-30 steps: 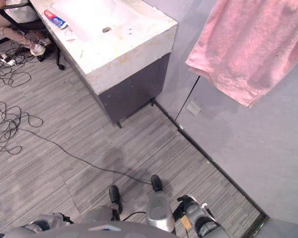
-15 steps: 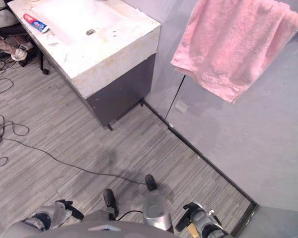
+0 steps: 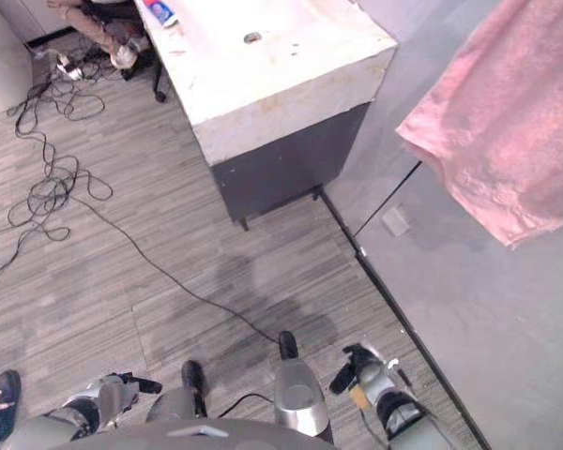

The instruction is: Organize the bathroom.

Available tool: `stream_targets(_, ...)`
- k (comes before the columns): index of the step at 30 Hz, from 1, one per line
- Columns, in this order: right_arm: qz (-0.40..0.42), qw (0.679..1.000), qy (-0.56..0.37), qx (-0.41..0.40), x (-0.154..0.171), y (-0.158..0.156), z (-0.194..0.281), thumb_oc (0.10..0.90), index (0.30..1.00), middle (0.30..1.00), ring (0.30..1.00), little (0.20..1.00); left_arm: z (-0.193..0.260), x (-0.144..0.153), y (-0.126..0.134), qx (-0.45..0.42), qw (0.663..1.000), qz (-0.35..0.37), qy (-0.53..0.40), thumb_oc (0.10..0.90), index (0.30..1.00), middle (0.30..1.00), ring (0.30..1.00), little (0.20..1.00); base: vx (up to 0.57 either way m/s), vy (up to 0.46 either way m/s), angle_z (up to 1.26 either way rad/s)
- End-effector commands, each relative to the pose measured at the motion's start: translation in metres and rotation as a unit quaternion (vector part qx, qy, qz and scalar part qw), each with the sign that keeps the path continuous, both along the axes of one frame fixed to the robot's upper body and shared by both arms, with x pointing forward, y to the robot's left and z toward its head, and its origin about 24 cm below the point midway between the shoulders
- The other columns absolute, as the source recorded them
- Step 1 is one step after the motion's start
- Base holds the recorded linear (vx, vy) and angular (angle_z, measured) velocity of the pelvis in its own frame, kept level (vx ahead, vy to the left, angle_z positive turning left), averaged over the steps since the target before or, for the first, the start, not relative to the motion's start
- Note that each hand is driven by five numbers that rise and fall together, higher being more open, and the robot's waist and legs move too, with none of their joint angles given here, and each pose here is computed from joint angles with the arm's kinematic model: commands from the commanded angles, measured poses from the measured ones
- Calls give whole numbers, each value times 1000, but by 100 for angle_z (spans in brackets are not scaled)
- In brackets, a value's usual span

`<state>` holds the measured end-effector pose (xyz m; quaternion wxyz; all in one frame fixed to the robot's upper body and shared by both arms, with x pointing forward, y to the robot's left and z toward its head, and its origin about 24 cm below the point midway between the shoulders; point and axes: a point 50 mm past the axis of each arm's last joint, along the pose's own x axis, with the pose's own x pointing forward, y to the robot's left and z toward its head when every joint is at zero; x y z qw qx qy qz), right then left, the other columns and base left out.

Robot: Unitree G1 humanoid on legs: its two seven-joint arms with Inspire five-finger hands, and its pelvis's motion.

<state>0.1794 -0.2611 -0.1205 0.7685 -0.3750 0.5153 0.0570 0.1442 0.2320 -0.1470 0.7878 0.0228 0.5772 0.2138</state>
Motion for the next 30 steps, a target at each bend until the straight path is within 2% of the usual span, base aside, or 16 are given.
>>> stream_targets(1, -13, 999, 39, -18, -21, -15, -5, 800, 900, 900, 900, 900, 9, 8, 18, 62, 998, -23, -20, 800, 900, 900, 900, 900, 26, 230, 6)
stream_targets(12, -41, 999, 31, -19, -39, -15, -12, 800, 900, 900, 900, 900, 7, -10, 35, 66, 998, 2, -22, 800, 900, 900, 900, 900, 87, 210, -1)
stream_targets(19, 5, 999, 38, -7, -27, -14, -7, 800, 900, 900, 900, 900, 7, -30, 51, 84, 996, -5, 35, 800, 900, 900, 900, 900, 121, 178, -49)
stream_targets(21, -11, 999, 35, 2, -28, -13, -7, 800, 900, 900, 900, 900, 9, -22, 50, 92, 995, -28, 25, 800, 900, 900, 900, 900, 98, 78, -38)
stream_targets(24, -6, 999, 31, 2, -27, -12, -7, 800, 900, 900, 900, 900, 12, -11, 49, 93, 996, -15, 1, 800, 900, 900, 900, 900, -25, 36, 41)
stream_targets(26, 6, 999, 36, -11, -31, -12, -9, 800, 900, 900, 900, 900, 14, 0, 41, 86, 996, 9, -18, 800, 900, 900, 900, 900, -33, 18, 59)
stream_targets(30, -15, 999, 46, -10, -43, -16, -13, 800, 900, 900, 900, 900, 12, 9, 24, 78, 997, -6, -22, 800, 900, 900, 900, 900, 81, -38, 2)
